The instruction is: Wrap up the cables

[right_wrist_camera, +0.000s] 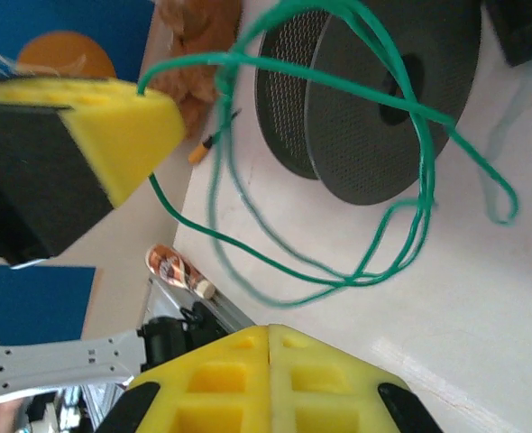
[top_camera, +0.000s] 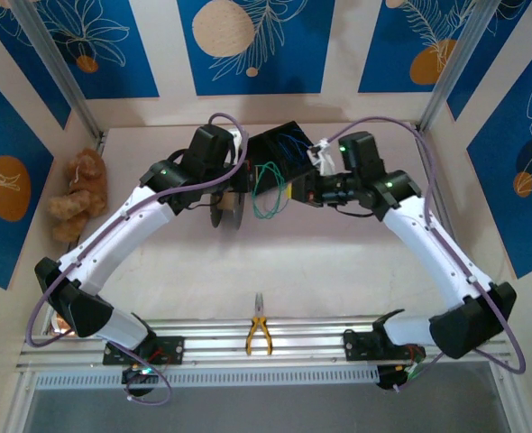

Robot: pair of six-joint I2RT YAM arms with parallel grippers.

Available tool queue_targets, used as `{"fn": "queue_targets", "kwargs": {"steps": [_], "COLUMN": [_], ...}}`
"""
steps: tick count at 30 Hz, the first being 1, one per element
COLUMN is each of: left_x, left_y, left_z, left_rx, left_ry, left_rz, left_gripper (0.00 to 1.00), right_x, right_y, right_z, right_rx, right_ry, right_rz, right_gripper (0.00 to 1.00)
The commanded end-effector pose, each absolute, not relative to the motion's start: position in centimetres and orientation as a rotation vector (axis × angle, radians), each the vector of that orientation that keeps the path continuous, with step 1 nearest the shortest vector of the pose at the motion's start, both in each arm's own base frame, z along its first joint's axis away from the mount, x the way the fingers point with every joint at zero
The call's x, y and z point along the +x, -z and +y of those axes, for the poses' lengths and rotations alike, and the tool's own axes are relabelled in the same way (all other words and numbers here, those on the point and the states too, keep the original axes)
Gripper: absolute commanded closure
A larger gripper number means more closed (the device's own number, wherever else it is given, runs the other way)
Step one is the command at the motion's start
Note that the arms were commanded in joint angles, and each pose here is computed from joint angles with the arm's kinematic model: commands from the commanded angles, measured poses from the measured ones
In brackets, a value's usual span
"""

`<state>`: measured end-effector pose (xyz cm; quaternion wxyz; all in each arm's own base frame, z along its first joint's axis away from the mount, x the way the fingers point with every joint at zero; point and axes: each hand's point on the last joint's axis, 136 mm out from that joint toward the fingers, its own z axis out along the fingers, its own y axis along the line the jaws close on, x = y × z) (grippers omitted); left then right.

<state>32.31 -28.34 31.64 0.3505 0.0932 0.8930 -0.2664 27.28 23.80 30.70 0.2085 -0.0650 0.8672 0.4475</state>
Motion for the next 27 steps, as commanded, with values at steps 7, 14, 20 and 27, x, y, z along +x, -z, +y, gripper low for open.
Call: {"fn": "queue_targets", "kwargs": {"steps": [7, 14, 20, 27], "left_x": [31.6, 30.9, 30.2, 29.6], "left_y": [-31.9, -31.7, -32.6, -33.4], "left_z": [-28.3, -29.4, -29.6, -30.4], "left_rx": [0.305, 0.377, 0.397, 0.41], "left_ry": [0.72, 0.791, 0.845, 0.936], "left_rz": [2.284, 2.269, 2.238, 2.203], "left_gripper": [1.0, 1.0, 1.0, 1.0], "right_x": [27.8, 28.8, 28.9, 28.5], "right_y": [-32.7, -34.2, -33.2, -33.1], "right_z": [25.5, 27.5, 26.2, 26.7], "right_rx": [-0.185, -0.191, -0.168, -0.183], "right_ry": [-1.413, -1.541, -1.469, -1.526], "right_rz": [2.362, 2.327, 2.357, 2.362], "right_gripper": [0.88, 0.79, 0.78, 0.65]}}
